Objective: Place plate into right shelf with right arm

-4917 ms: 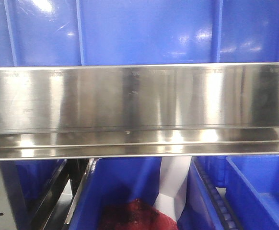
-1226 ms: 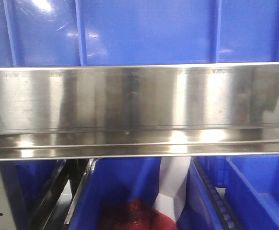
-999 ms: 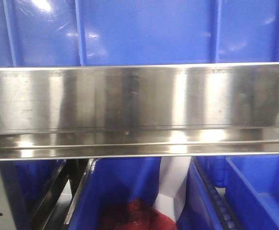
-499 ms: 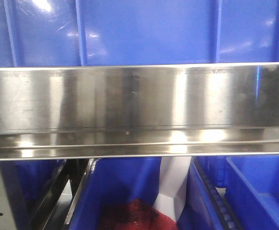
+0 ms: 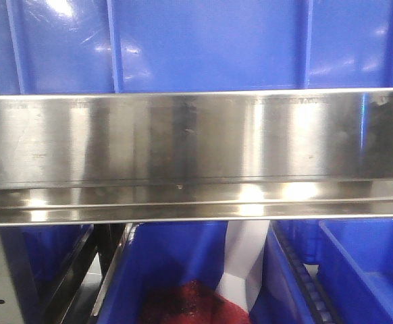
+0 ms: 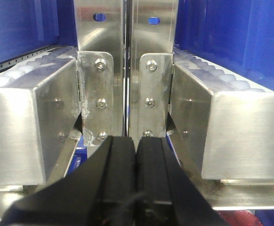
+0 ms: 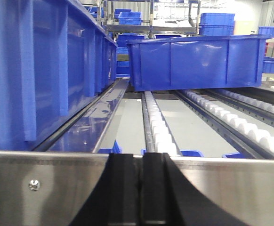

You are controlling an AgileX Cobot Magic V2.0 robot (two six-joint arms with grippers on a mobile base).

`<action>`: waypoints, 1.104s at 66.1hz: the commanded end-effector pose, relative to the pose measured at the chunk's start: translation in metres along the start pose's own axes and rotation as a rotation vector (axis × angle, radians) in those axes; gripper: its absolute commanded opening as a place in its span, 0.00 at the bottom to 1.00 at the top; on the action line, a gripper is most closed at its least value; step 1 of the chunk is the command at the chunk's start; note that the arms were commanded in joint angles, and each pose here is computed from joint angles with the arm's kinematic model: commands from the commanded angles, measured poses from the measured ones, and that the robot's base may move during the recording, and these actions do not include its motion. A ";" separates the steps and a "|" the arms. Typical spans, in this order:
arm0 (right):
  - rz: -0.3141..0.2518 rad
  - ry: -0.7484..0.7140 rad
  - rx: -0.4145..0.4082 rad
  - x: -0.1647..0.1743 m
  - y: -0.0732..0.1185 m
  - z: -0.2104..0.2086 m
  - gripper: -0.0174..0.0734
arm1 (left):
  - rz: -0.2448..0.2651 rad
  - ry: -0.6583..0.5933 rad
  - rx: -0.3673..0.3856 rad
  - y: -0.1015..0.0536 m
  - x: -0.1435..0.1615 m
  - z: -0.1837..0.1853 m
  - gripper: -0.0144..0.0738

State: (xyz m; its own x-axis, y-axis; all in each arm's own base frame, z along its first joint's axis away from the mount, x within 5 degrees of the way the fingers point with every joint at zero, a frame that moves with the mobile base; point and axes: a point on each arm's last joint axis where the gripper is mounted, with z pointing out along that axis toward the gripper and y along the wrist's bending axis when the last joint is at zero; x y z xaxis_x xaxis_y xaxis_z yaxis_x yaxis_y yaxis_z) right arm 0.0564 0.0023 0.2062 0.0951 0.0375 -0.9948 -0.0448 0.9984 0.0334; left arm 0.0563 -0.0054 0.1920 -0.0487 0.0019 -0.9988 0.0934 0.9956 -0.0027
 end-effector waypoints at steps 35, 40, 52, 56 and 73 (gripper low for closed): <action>0.014 -0.064 -0.012 -0.008 0.001 -0.001 0.25 | -0.007 -0.083 -0.002 0.000 -0.005 0.000 0.11; 0.014 -0.064 -0.012 -0.008 0.001 -0.001 0.25 | -0.007 -0.083 -0.002 0.000 -0.005 0.000 0.11; 0.014 -0.064 -0.012 -0.008 0.001 -0.001 0.25 | -0.007 -0.083 -0.002 0.000 -0.005 0.000 0.11; 0.014 -0.065 -0.012 -0.008 0.001 -0.001 0.25 | -0.007 -0.083 -0.002 0.000 -0.005 0.000 0.11; 0.014 -0.065 -0.012 -0.008 0.001 -0.001 0.25 | -0.007 -0.083 -0.002 0.000 -0.005 0.000 0.11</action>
State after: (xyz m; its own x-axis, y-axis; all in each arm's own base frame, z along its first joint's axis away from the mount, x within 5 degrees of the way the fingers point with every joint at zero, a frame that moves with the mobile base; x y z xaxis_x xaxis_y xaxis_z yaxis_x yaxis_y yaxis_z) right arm 0.0566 0.0030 0.2027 0.0554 0.0478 -0.9973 -0.0550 0.9975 0.0448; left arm 0.0563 -0.0054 0.1920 -0.0487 0.0019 -0.9988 0.0934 0.9956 -0.0027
